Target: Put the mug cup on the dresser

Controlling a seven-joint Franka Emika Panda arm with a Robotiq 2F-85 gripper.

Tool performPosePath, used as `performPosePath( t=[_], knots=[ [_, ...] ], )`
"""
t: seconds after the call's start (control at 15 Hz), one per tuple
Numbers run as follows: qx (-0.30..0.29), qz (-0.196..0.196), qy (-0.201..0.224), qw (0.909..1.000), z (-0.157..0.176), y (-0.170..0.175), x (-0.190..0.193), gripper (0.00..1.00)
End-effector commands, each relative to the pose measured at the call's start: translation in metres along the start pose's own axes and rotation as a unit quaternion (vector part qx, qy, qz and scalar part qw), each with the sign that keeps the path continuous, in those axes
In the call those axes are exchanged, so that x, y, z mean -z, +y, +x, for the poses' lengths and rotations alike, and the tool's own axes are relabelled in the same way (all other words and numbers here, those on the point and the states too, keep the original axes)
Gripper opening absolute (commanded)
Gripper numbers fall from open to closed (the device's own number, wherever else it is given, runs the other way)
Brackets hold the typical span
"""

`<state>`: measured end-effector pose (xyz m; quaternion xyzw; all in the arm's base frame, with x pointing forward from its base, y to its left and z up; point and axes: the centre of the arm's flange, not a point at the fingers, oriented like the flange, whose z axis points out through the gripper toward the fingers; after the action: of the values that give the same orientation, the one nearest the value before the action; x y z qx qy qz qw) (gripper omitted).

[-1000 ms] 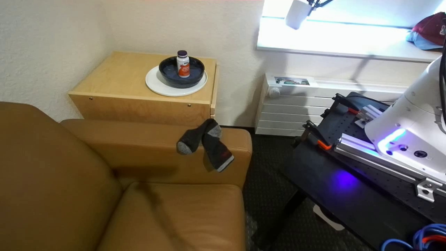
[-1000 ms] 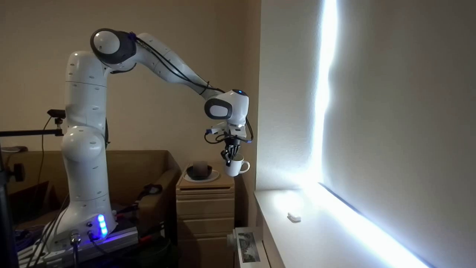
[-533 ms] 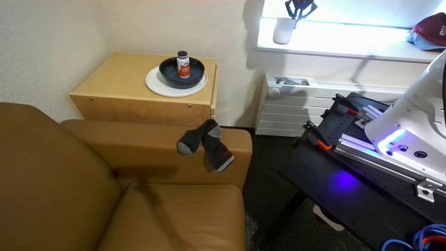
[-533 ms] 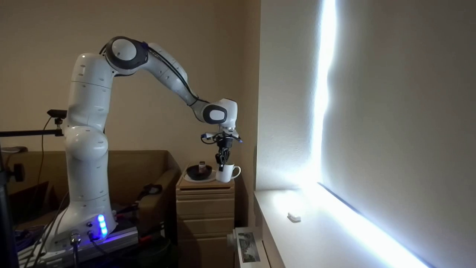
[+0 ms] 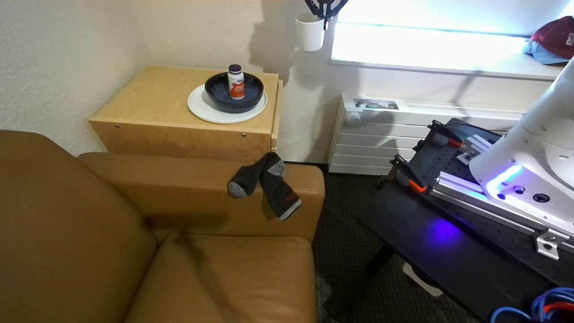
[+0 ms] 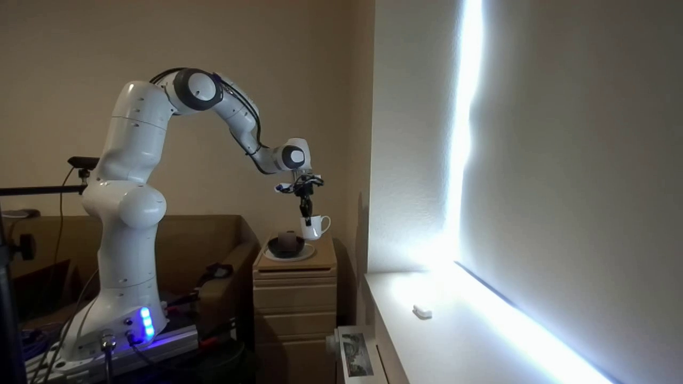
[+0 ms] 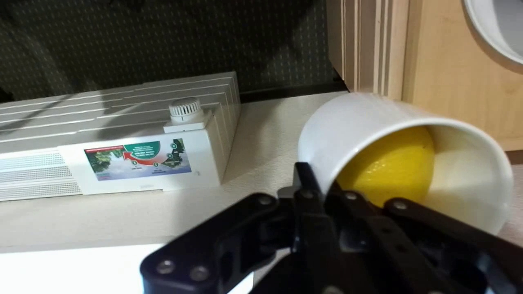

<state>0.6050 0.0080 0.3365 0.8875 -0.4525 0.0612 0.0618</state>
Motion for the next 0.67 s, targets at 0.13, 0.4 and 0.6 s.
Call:
performPosePath(
  t=[0.13,0.4,0.6],
  knots=[
    [-0.004,-0.002,-0.003,1.0,0.008,-0.008,-0.021,0.01],
    [-0.032,0.049,-0.022,0.9981,-0.001,-0.051,-0.048,0.01],
    [-0.058,0.075,-0.028,0.9951,-0.003,-0.075,-0.069,0.01]
  ],
)
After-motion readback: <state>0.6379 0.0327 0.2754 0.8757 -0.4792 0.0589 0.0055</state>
